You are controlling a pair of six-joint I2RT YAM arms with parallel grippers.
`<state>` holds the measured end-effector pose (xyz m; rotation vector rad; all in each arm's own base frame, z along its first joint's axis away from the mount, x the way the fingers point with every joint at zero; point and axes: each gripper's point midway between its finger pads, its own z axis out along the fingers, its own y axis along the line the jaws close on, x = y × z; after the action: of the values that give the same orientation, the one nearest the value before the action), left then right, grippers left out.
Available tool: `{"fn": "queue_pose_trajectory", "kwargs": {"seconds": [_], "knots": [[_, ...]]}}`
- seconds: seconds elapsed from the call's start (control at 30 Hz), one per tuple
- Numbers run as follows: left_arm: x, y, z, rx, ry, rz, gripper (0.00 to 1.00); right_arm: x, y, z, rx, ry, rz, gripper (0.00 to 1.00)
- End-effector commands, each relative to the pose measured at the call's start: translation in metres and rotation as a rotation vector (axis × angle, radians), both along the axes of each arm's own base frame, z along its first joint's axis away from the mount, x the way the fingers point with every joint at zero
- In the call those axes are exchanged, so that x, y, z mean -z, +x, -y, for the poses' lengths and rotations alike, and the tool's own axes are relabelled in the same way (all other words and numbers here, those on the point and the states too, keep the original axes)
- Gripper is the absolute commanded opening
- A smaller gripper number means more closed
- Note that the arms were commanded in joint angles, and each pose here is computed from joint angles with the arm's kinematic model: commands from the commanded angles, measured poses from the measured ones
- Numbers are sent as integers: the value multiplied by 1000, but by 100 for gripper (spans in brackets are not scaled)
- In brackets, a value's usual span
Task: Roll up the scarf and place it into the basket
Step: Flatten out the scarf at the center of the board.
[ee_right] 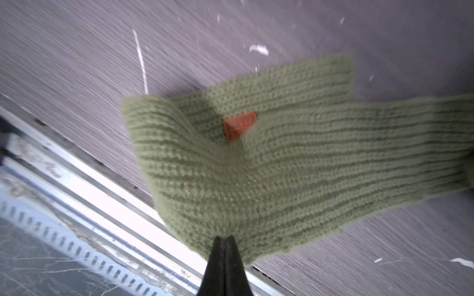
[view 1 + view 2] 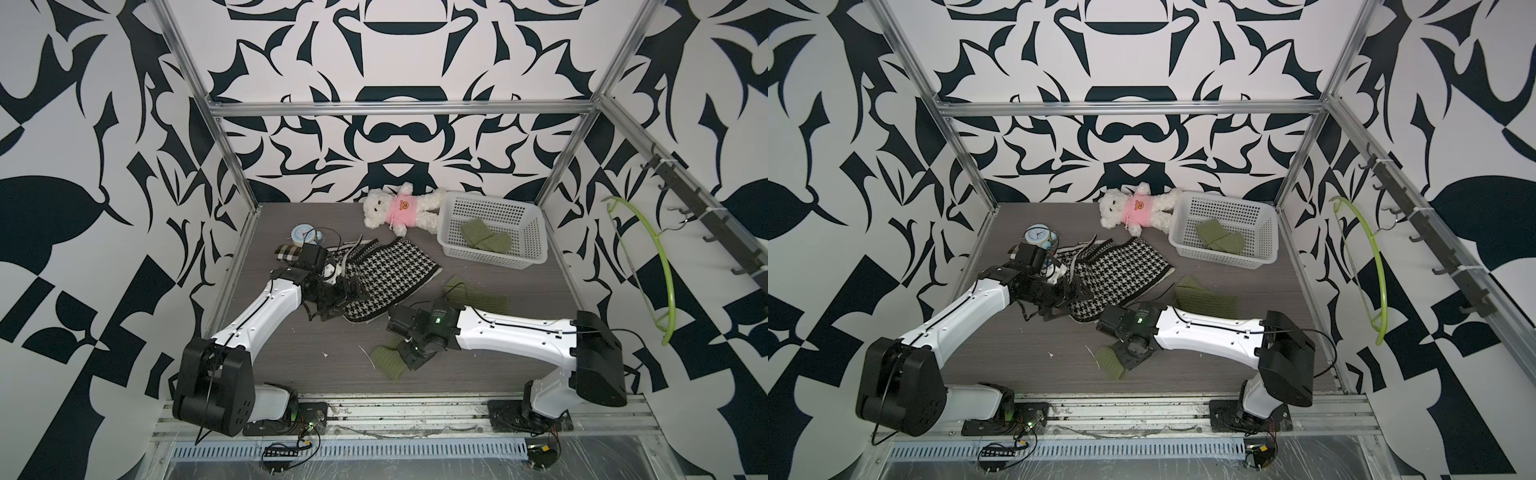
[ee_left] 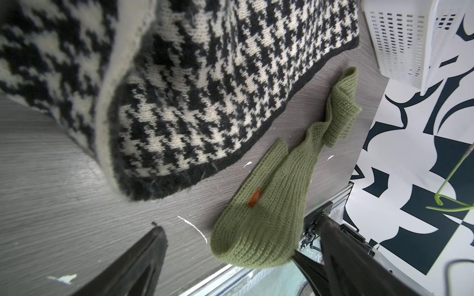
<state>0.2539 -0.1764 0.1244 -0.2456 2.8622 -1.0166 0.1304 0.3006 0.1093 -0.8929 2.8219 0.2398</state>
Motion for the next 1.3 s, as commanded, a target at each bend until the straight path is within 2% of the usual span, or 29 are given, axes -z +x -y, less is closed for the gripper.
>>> {"fn": "queue_pose_trajectory", "kwargs": {"seconds": [0.0,0.2,0.4,0.57,0.63,0.7,0.83,0.9,0.97,1.07,1.27], "knots": [[-11,7,4,14,-10,35,99,-69,20,-10,-53,88,150,0],[-34,27,-16,-42,16,132,99,-154,48,-33,-114,231,284,0],[-58,57,-71,-234,-32,196,99,-219,78,-72,-160,346,441,0],[-62,69,-115,-402,-46,180,99,-263,125,-91,-130,296,672,0],[-76,69,-121,-427,-42,226,99,-281,137,-105,-155,279,752,0],[-78,70,-124,-434,-33,235,99,-304,139,-122,-194,316,822,0],[-78,68,-129,-433,-18,227,99,-365,124,-142,-275,359,1061,0],[-77,67,-131,-439,-13,226,99,-384,117,-144,-281,428,1091,0],[-79,68,-131,-441,-13,233,99,-386,110,-147,-299,479,1069,0],[-79,69,-133,-449,-9,233,99,-370,106,-159,-330,496,1007,0],[-75,68,-141,-481,15,220,99,-313,110,-201,-354,526,838,0]]}}
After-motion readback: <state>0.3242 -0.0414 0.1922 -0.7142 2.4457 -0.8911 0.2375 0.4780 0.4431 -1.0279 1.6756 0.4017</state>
